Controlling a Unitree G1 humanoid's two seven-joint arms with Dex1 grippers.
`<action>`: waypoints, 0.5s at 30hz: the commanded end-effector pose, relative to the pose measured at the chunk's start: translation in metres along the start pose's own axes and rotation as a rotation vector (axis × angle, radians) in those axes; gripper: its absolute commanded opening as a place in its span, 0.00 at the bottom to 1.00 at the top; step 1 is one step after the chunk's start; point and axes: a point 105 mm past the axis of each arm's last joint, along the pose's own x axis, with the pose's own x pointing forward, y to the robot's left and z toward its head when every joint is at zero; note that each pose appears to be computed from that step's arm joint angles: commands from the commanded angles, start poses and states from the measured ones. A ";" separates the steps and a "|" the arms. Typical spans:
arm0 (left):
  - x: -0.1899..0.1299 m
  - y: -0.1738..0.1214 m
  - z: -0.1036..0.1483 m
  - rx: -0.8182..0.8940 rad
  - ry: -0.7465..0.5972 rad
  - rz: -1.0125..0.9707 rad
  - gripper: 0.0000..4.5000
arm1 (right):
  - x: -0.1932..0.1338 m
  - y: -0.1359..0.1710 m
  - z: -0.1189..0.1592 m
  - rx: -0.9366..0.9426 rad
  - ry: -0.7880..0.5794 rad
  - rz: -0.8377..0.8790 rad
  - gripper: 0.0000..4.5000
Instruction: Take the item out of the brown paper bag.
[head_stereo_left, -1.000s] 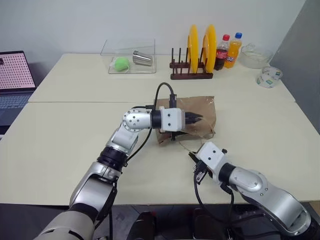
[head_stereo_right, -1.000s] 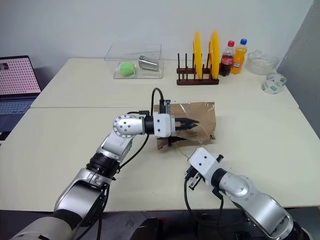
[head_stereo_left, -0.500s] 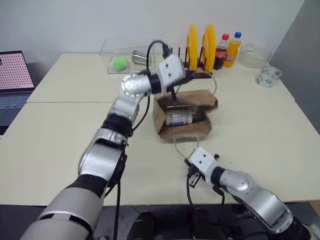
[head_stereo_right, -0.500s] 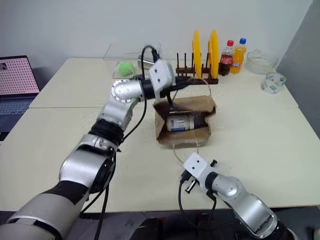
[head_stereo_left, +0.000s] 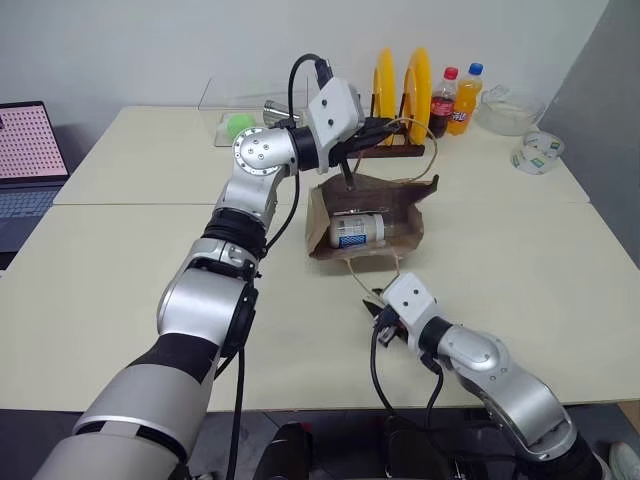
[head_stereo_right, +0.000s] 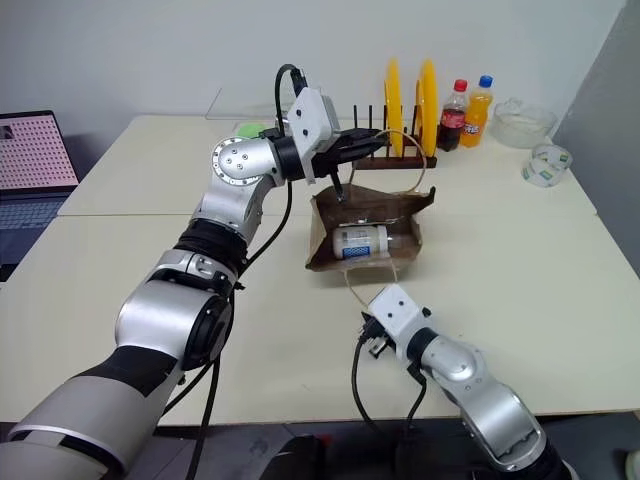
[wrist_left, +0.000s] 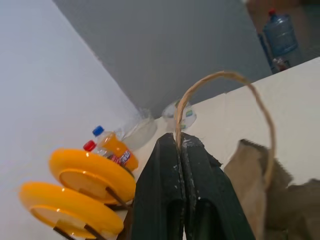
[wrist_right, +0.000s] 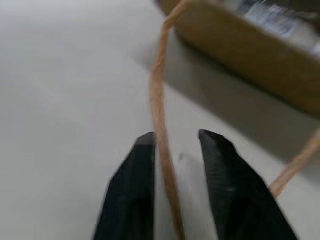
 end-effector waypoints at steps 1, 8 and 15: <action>-0.001 0.004 0.021 0.033 -0.085 0.002 0.00 | -0.011 -0.004 0.030 -0.009 -0.109 -0.006 0.59; -0.004 -0.008 0.026 0.016 -0.132 -0.040 0.00 | -0.042 0.009 0.055 -0.080 -0.183 0.151 0.59; -0.006 -0.014 0.027 0.014 -0.140 -0.053 0.00 | -0.061 0.009 0.068 -0.108 -0.207 0.248 0.59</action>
